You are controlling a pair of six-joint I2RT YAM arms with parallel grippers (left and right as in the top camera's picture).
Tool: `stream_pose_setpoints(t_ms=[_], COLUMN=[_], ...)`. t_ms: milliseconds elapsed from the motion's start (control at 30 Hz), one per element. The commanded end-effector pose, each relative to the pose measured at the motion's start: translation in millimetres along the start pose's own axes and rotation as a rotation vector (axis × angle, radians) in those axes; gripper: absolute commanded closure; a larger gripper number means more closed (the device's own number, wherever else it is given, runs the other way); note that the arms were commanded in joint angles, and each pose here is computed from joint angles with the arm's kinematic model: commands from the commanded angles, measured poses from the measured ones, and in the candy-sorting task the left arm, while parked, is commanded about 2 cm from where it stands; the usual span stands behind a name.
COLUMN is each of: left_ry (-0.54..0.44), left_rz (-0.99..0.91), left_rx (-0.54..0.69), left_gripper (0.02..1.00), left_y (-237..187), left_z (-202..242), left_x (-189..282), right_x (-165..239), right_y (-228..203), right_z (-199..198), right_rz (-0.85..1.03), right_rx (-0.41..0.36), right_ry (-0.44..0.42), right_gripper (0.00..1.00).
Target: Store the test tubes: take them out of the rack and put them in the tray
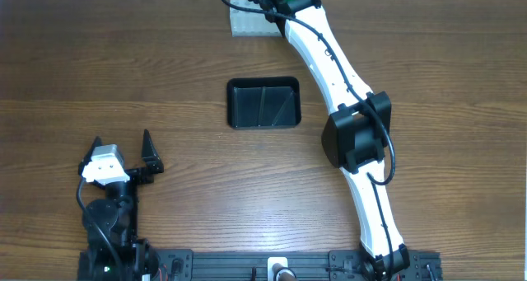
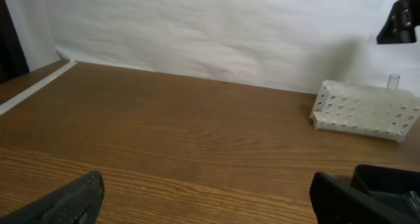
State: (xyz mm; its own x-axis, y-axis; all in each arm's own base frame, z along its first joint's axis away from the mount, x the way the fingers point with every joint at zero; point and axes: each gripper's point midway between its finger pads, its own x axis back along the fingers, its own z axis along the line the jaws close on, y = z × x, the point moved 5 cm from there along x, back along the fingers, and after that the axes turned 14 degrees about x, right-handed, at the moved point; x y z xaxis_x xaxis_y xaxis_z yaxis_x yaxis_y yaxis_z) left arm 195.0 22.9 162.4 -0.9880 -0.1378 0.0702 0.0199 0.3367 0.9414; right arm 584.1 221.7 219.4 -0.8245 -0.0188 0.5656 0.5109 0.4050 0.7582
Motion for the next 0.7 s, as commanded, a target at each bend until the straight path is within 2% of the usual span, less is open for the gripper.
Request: stream_pose_setpoints(t_ms=[33,400,567,700], left_ry=[0.002,0.002,0.002,0.002], left_rz=[-0.006,-0.006,-0.006,-0.006], left_rx=[-0.011,-0.011,-0.010,-0.011], left_gripper=[0.020,0.020,0.020,0.020], left_y=[0.1,0.1,0.1,0.1], left_z=[1.1,1.1,1.1,1.1], left_x=[0.1,0.1,0.1,0.1], right_x=[-25.5,-55.8,-61.4,-65.9], right_y=[-27.4,-50.4,-57.6,-61.7], right_z=[8.1,22.3,17.2,16.1], right_rz=[0.053,0.070,0.086,0.091], right_rx=[-0.002,-0.004,-0.083,-0.107], right_ry=[-0.005,-0.007,-0.056,-0.060], right_gripper=[0.095,0.093,0.110,0.123])
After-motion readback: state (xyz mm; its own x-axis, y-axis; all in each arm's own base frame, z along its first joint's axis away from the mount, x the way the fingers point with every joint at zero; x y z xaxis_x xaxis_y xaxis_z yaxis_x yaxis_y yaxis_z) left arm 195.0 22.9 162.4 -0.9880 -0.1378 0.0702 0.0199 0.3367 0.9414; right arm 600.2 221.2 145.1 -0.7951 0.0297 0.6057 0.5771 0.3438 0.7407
